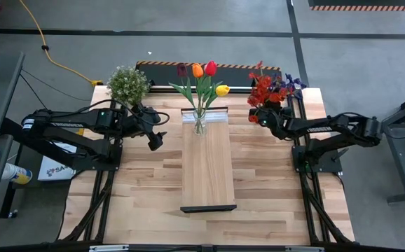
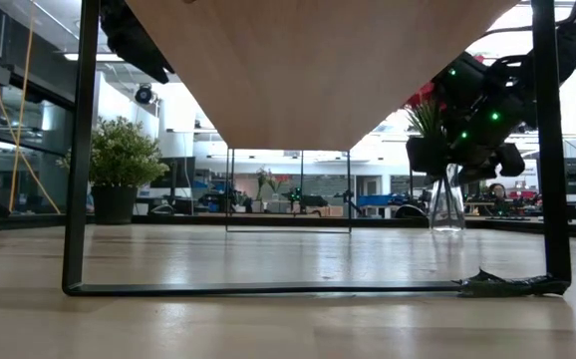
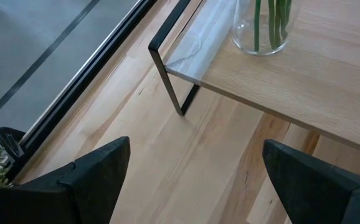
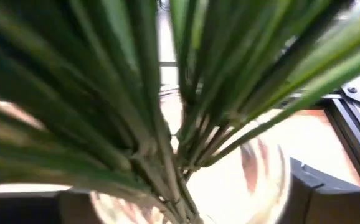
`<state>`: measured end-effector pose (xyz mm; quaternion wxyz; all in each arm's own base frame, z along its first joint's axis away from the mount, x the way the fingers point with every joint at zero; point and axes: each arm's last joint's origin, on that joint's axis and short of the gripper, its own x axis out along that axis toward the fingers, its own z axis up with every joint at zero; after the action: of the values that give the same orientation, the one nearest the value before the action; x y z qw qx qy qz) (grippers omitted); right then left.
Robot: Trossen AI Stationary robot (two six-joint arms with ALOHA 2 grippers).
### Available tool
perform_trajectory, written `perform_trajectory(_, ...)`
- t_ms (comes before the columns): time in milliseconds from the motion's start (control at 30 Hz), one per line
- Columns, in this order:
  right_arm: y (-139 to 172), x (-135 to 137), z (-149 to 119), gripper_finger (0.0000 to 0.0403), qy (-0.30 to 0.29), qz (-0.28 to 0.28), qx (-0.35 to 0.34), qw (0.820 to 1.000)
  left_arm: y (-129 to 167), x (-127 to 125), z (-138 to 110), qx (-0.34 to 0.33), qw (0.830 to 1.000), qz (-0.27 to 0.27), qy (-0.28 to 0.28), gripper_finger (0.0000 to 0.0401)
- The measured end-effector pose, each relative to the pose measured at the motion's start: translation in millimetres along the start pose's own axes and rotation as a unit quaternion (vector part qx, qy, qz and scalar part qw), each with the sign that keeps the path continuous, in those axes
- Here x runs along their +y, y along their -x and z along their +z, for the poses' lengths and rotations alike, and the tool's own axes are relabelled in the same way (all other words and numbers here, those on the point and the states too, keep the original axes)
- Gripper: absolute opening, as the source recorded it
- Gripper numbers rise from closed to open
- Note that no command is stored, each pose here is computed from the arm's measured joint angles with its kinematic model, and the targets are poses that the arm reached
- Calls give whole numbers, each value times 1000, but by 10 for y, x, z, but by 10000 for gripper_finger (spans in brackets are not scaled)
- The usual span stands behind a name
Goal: Pick and place flowers into a vace then onto a shelf
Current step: Put the transparent vase with flowers on the shelf
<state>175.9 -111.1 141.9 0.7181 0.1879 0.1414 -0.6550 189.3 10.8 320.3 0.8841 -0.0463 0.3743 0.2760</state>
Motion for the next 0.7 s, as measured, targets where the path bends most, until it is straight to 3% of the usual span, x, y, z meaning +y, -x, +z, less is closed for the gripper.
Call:
perform_trajectory(233,-1,31,33,157,21,12,-13,1000,0,1,0,0,1000,1,0,397)
perform_trajectory(700,0,54,68,157,9,17,-29,999,0,1,1,-1,1000,1,0,397)
